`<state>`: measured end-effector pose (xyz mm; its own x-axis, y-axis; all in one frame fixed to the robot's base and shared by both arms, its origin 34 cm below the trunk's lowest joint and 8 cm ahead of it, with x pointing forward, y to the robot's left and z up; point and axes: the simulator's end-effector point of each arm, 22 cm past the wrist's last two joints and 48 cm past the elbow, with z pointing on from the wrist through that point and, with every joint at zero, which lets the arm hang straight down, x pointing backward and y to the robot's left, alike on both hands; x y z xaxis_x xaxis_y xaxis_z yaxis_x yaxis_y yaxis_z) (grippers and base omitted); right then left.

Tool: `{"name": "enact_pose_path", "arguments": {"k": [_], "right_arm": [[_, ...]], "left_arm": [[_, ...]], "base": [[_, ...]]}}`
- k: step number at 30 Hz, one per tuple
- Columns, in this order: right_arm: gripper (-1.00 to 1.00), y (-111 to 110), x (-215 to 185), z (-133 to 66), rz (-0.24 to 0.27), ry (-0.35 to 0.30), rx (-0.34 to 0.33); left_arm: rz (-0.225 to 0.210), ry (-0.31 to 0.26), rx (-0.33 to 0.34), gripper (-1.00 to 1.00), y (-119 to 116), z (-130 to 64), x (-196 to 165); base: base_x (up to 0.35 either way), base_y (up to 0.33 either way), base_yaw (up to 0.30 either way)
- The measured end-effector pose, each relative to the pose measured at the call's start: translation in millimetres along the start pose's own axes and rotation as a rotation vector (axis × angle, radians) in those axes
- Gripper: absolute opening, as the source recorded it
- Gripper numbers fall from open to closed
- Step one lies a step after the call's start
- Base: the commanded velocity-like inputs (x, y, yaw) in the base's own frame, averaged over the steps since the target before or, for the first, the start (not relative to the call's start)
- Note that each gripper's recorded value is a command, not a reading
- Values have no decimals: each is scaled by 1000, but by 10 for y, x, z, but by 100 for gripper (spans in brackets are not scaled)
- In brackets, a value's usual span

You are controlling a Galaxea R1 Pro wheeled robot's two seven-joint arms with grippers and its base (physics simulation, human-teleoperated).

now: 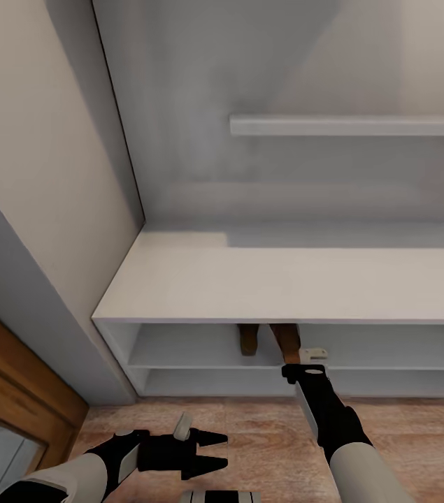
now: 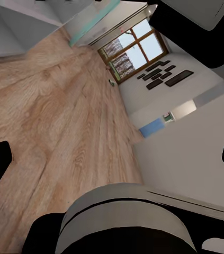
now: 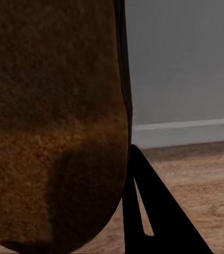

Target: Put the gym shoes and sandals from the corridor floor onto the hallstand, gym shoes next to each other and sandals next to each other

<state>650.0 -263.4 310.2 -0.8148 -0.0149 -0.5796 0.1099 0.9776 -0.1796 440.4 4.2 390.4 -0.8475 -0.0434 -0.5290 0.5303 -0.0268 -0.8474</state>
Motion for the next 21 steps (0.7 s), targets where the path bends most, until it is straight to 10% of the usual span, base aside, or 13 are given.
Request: {"name": "enact_pose_path", "arguments": {"k": [21], "right_arm": [[-100, 3, -2, 1, 1, 0, -1]], "left_arm": [[-1, 0, 0, 100, 2, 0, 1]], "base": [[106, 0, 0]]}}
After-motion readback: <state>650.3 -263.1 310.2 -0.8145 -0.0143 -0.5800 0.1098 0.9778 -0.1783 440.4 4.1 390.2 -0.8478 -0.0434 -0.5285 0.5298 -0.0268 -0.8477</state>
